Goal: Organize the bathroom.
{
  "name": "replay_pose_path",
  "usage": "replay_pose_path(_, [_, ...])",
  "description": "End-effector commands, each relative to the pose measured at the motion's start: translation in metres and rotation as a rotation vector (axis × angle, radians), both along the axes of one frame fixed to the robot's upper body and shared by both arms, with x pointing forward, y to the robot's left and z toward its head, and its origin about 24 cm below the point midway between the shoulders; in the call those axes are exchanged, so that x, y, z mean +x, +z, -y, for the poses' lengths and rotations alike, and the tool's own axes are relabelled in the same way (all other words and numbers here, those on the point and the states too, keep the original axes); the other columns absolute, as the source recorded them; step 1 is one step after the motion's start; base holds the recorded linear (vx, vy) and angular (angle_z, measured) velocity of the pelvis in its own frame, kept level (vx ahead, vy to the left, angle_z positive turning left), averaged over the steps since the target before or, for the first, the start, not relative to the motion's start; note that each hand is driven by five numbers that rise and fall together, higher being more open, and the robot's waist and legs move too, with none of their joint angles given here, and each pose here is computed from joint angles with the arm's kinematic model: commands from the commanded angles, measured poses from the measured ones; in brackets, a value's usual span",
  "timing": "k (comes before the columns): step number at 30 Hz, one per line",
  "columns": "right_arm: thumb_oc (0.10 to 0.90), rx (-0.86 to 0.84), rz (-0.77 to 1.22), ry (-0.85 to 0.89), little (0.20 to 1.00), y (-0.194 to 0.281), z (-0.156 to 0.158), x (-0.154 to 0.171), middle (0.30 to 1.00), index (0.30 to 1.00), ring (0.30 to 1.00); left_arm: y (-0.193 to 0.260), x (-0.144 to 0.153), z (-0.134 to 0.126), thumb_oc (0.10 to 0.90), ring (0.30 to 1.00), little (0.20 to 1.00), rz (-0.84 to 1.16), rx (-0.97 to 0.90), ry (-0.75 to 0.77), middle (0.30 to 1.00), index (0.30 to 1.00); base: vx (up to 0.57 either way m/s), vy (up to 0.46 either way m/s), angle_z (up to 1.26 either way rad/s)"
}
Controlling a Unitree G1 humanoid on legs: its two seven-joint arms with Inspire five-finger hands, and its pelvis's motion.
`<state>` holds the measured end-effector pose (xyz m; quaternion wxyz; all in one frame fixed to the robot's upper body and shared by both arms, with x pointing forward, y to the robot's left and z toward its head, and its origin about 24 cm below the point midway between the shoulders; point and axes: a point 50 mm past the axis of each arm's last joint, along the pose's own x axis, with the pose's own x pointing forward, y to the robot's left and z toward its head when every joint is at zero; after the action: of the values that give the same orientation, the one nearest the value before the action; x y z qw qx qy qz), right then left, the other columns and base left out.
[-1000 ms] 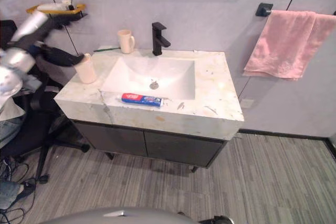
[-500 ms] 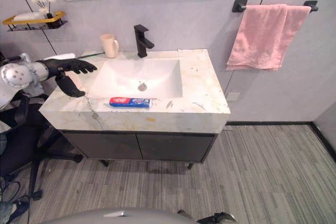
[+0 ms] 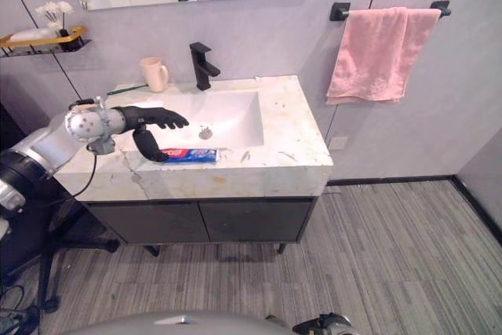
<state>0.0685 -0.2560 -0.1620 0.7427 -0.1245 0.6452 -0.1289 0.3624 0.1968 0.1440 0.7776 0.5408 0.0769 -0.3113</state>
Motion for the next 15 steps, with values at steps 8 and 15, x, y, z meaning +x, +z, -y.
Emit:
replay_pose_path(8, [0.8, -0.061, 0.01, 0.048, 0.9, 0.0056, 0.012, 0.0112, 0.9, 0.9, 0.9, 0.0679, 0.0204, -0.0334, 0.8, 0.9, 0.9, 0.267, 0.072, 0.164, 0.9, 0.9, 0.01, -0.008, -0.01])
replay_pose_path(15, [0.8, -0.075, 0.004, 0.044, 0.9, 0.0063, 0.0152, 0.0089, 0.9, 0.9, 0.9, 0.0691, 0.0204, -0.0336, 0.8, 0.9, 0.9, 0.22, 0.082, 0.171, 0.9, 0.9, 0.0, 0.0, 0.0])
